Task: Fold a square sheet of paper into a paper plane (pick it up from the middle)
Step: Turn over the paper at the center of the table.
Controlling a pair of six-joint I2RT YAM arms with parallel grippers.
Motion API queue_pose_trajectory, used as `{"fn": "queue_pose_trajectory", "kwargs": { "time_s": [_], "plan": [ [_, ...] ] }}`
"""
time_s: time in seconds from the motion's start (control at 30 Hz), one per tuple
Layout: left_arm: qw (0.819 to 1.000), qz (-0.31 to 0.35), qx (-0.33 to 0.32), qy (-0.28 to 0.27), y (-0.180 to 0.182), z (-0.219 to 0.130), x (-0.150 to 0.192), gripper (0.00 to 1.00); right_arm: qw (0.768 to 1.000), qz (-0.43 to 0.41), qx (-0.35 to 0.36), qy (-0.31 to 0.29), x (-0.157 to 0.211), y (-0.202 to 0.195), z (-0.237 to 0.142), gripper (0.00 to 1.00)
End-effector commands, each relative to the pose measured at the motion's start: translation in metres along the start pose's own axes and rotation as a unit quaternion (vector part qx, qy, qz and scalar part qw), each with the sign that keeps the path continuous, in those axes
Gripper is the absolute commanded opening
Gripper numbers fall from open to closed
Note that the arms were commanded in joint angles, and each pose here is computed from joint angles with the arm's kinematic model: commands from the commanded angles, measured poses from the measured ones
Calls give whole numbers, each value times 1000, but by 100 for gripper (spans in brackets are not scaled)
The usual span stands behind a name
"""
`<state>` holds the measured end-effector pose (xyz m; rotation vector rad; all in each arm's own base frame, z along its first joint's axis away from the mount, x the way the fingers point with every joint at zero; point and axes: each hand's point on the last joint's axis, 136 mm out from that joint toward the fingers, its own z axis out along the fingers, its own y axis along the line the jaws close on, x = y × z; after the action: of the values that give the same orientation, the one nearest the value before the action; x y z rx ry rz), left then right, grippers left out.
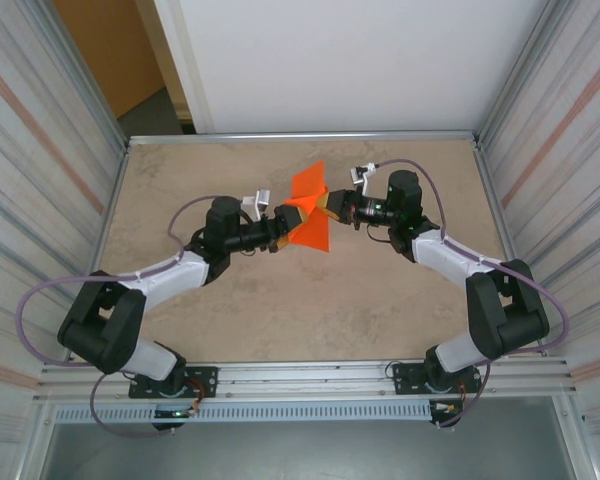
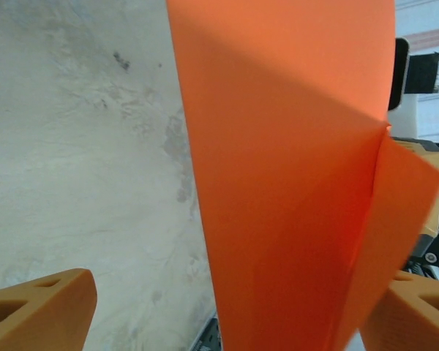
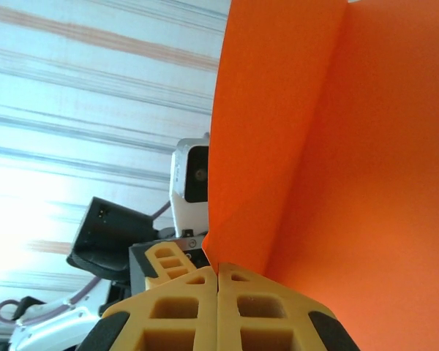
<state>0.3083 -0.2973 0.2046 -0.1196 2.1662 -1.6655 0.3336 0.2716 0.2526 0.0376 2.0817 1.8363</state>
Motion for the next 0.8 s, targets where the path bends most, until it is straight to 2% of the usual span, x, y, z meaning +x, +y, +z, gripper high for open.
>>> {"fn": "queue_pose_trajectory", "kwargs": {
  "time_s": [0.0, 0.17, 0.53, 0.6, 0.67, 0.77],
  "plan": [
    [998, 34, 57, -4, -39, -3, -8, 85, 1000, -8, -30, 6, -3, 21, -3, 2],
    [997, 38, 69, -16, -48, -8, -11, 73, 1000, -4, -28, 7, -1, 18, -5, 3],
    [996, 34, 76, -29, -50, -12, -18, 38, 1000, 5, -21, 7, -1, 10, -8, 5],
    [996, 36, 75, -29, -49, -11, -18, 32, 1000, 6, -17, 9, 0, 8, -10, 14],
    [996, 36, 71, -32, -45, -12, -19, 27, 1000, 7, 11, 11, 0, -3, -15, 34],
    [997, 33, 56, -35, -31, -13, -19, 16, 998, -7, 65, 4, 0, -21, -27, 46]
  ]
}}
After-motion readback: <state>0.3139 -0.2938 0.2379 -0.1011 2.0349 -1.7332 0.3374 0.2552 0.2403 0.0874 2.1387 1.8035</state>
